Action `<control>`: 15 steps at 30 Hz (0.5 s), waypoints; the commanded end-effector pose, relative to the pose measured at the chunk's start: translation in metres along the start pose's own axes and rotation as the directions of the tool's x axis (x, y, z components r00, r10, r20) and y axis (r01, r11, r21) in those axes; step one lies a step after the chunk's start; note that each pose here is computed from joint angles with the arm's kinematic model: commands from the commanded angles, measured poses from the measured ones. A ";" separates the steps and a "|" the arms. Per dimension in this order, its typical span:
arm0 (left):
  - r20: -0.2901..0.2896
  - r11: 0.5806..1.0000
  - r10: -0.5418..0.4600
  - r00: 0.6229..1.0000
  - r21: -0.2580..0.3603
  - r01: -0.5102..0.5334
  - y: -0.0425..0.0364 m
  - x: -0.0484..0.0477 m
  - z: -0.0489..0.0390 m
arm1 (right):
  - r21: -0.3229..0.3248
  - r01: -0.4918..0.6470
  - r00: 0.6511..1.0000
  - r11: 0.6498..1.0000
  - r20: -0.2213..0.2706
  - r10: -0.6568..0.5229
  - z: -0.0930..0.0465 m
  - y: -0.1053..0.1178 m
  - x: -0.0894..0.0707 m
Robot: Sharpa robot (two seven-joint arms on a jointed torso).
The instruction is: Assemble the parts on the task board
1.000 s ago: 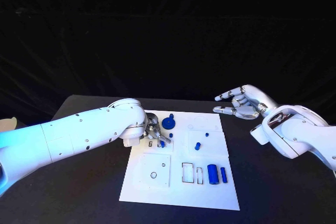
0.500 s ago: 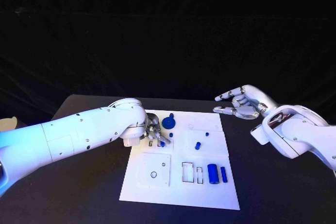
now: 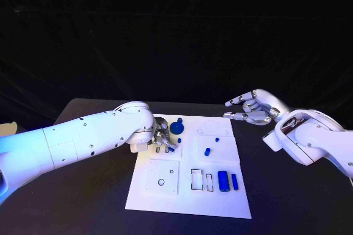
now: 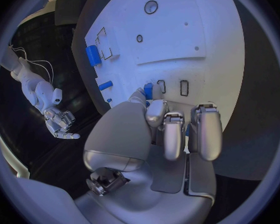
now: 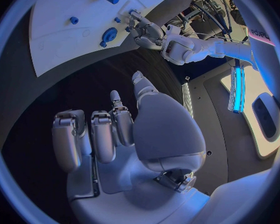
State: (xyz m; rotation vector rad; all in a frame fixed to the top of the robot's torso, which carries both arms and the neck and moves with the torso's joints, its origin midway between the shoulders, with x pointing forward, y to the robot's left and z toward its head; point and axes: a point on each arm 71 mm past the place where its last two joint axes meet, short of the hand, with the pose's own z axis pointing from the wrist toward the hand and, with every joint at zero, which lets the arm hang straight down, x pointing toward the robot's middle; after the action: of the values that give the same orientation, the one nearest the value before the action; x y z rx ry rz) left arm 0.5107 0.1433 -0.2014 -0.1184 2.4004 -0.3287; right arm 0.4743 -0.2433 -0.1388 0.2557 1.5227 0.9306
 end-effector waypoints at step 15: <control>0.105 0.991 -0.122 0.987 0.059 0.116 0.0004 -0.0005 -0.0105 | 0.003 0.036 0.999 0.999 -0.036 -0.036 -0.001 -0.001 0.004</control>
State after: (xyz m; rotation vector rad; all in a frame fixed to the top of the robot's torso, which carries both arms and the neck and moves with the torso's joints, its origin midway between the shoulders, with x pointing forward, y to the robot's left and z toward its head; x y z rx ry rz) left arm 0.5031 0.1475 -0.1971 -0.1951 2.3362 -0.3835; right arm 0.4732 -0.2426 -0.1411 0.2355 1.5414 0.9152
